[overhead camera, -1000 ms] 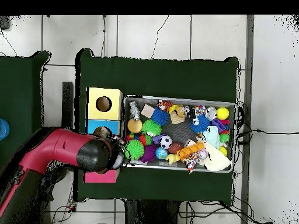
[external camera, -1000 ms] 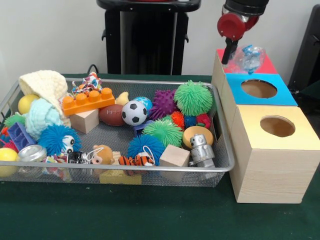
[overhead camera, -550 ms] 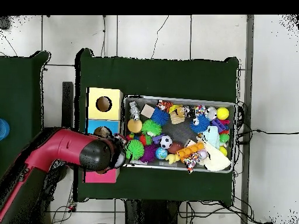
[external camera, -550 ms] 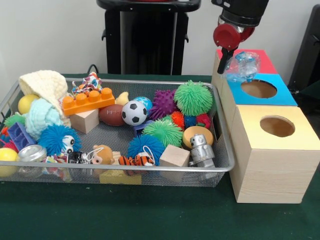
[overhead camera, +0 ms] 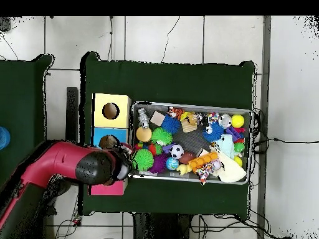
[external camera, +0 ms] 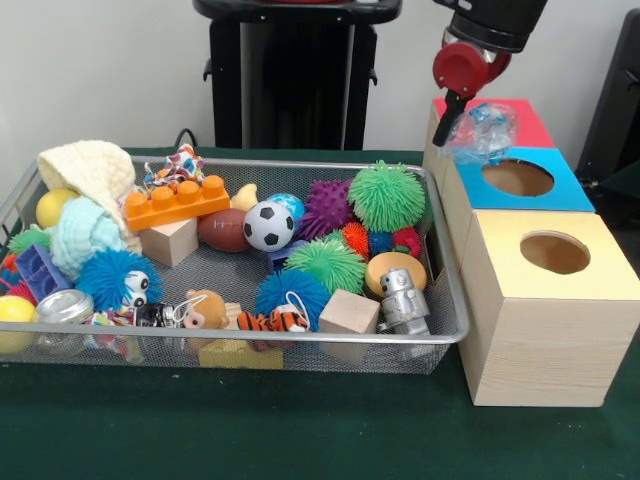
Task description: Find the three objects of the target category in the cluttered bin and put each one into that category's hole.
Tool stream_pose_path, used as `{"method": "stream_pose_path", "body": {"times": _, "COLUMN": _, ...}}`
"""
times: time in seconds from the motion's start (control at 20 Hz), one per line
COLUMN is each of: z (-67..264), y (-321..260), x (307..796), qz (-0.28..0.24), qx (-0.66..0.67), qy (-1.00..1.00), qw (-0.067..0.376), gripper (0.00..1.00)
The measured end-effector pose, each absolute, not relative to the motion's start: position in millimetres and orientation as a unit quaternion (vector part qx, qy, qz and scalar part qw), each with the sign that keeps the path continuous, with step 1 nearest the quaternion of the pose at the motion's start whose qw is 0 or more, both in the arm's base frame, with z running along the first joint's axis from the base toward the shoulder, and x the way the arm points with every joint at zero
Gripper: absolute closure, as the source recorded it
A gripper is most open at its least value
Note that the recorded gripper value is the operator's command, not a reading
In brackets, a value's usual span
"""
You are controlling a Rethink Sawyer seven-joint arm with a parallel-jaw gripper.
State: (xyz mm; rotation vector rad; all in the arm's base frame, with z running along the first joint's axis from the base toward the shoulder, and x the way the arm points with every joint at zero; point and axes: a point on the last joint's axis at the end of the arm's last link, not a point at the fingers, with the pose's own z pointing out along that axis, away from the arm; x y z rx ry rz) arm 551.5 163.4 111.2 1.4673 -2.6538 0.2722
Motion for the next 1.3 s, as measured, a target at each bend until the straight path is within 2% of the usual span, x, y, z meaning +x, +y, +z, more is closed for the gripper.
{"method": "stream_pose_path", "body": {"times": 0.45, "z": 113.2, "y": 165.1, "x": 550.4, "qz": 0.114, "qx": 0.457, "qy": -0.88, "qw": 0.054, "gripper": 1.0}}
{"method": "stream_pose_path", "body": {"times": 1.3, "z": 110.7, "y": 177.0, "x": 562.9, "qz": 0.135, "qx": 0.365, "qy": -0.92, "qw": 0.04, "gripper": 1.0}}
